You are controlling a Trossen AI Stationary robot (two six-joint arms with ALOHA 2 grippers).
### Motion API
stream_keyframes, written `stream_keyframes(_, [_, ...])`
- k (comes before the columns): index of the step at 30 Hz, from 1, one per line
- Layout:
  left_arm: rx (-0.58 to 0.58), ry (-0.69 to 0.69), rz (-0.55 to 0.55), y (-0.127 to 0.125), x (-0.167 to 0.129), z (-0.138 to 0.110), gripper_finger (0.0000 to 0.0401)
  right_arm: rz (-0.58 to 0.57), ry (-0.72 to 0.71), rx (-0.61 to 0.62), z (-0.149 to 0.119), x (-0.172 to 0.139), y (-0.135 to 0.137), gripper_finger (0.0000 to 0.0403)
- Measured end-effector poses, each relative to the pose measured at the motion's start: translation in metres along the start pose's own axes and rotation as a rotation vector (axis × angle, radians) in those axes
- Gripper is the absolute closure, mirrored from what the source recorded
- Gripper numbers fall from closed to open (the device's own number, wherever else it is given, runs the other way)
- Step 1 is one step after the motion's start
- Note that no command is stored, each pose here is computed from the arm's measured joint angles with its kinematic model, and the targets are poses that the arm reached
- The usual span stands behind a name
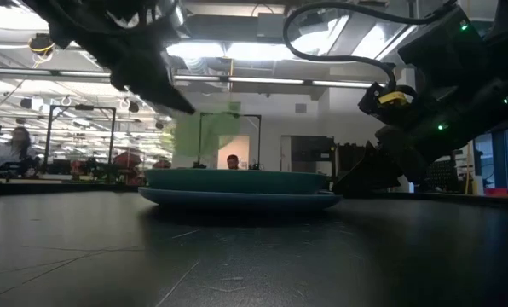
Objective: Stack plastic plates
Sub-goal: Stack the light green plate on top of the light blue plate
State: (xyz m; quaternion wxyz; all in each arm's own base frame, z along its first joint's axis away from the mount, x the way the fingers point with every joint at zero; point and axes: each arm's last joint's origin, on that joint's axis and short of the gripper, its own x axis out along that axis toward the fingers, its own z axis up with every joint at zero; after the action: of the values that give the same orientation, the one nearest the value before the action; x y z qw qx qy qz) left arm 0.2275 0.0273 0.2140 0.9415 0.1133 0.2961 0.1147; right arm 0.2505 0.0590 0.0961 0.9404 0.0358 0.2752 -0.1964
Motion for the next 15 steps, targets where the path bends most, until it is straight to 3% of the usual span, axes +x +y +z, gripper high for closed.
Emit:
stream_keyframes(9, [0.106,-0.249,-0.153,-0.02,-0.007,0.023,0.04,0.0,-0.001,0.0,0.0,0.0,0.0,0.0249])
stream_keyframes(15, [0.119,-0.289,-0.233,-0.029,-0.01,0.026,0.0399,0.0,-0.001,0.001,0.0,0.0,0.0,0.0249])
